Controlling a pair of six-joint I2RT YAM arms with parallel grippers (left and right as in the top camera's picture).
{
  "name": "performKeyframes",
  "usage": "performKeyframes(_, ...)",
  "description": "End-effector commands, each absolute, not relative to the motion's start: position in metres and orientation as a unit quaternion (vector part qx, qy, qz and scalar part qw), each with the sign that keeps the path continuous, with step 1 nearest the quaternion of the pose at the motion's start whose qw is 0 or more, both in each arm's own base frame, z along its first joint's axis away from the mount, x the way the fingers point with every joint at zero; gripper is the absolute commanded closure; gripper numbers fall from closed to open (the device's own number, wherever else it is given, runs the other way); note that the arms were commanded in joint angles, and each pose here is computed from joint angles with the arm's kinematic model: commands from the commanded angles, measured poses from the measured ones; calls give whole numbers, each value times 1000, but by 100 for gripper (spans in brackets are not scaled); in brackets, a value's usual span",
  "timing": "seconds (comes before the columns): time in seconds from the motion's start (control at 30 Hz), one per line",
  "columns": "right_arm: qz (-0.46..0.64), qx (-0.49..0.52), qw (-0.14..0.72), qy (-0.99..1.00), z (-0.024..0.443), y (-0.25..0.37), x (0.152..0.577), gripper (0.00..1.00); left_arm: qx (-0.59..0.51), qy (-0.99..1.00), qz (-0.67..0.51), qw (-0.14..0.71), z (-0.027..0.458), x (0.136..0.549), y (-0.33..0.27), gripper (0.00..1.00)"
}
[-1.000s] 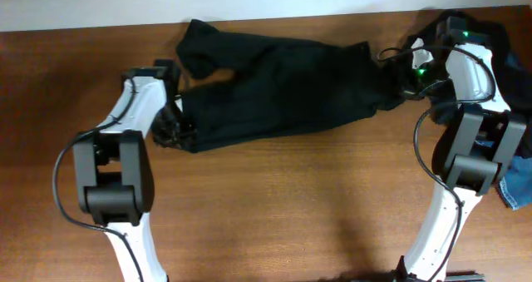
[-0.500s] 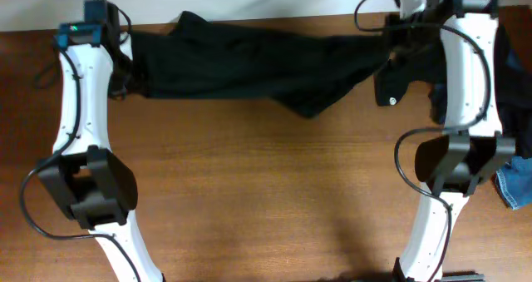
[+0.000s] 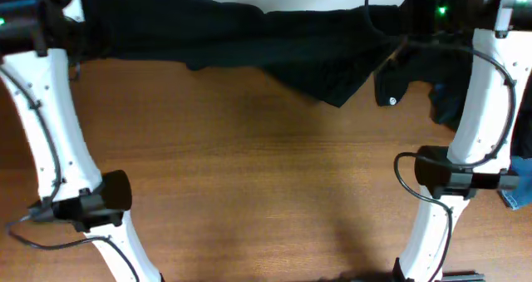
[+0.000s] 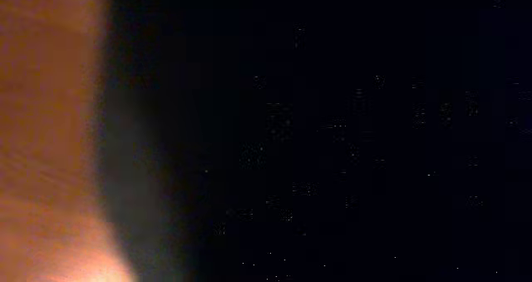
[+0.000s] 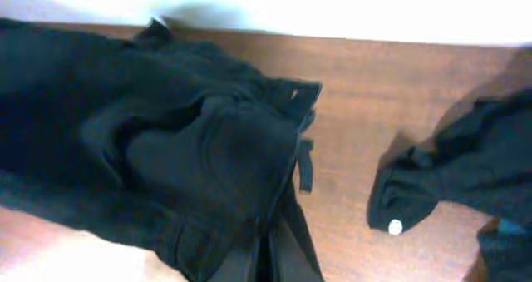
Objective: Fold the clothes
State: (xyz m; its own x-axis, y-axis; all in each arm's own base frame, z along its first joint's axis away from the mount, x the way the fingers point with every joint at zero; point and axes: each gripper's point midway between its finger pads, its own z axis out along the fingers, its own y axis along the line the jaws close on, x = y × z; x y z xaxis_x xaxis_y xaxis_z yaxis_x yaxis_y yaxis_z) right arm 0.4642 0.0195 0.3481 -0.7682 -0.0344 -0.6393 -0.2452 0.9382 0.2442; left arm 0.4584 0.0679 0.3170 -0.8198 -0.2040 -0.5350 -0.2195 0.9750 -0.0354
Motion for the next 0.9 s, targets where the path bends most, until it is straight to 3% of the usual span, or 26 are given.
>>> performKeyframes(0.0, 131, -153, 392, 898, 392, 37, 442, 96, -126, 933, 37, 335, 362, 439, 85, 99)
performKeyframes(0.17, 102, -209, 410, 882, 402, 53, 439, 96, -128, 928, 39, 347, 373, 433, 85, 99)
performKeyframes(0.43, 87, -235, 397, 883, 372, 58, 475, 96, -131, 928, 41, 347, 369, 439, 90, 99)
performKeyframes(0.67, 48, -262, 500, 824, 382, 59, 555, 96, -130, 918, 41, 371, 355, 481, 97, 99)
performKeyframes(0.87, -10, -333, 538, 774, 402, 59, 565, 96, -117, 913, 49, 388, 361, 487, 99, 99)
